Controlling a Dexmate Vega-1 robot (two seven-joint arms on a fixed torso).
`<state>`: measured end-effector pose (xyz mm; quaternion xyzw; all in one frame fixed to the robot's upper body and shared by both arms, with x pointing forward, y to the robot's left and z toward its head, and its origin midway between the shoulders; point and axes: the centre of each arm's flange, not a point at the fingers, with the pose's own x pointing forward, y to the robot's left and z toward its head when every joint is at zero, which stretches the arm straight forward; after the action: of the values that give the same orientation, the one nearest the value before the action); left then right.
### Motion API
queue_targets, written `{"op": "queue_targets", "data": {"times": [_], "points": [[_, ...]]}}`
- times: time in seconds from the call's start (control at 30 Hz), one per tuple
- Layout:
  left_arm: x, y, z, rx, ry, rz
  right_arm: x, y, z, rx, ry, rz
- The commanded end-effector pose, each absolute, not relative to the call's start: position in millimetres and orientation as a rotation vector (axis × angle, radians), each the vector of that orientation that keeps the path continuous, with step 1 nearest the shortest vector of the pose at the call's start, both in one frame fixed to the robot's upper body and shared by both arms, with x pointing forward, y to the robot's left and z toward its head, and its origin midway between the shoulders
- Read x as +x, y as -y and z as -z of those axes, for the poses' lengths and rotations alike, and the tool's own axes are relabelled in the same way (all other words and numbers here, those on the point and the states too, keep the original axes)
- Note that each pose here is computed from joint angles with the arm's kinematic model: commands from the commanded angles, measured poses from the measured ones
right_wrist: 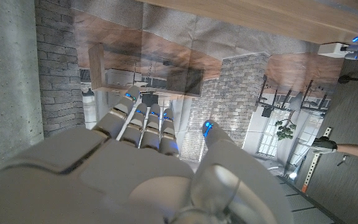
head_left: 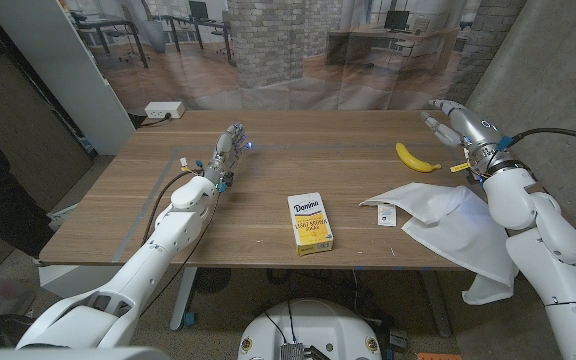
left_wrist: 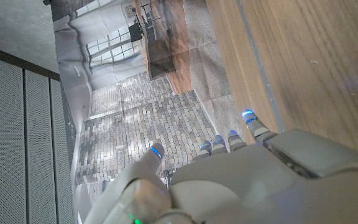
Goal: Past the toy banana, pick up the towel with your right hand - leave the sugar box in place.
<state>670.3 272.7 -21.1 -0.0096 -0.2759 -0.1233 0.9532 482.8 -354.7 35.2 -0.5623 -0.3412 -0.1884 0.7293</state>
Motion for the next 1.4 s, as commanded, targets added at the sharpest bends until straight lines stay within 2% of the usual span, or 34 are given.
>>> {"op": "queue_targets", "data": {"times": [0.03,1.4], "points": [[667.9,-273.2,21.1,-0.018,0.562,0.25,478.9,356.5,-31.9,-1.272,0.696,0.419],[670.8,-273.6,20.6,-0.017,0.558,0.264,472.8,364.9,-19.8,-1.356,0.4,0.404]]}}
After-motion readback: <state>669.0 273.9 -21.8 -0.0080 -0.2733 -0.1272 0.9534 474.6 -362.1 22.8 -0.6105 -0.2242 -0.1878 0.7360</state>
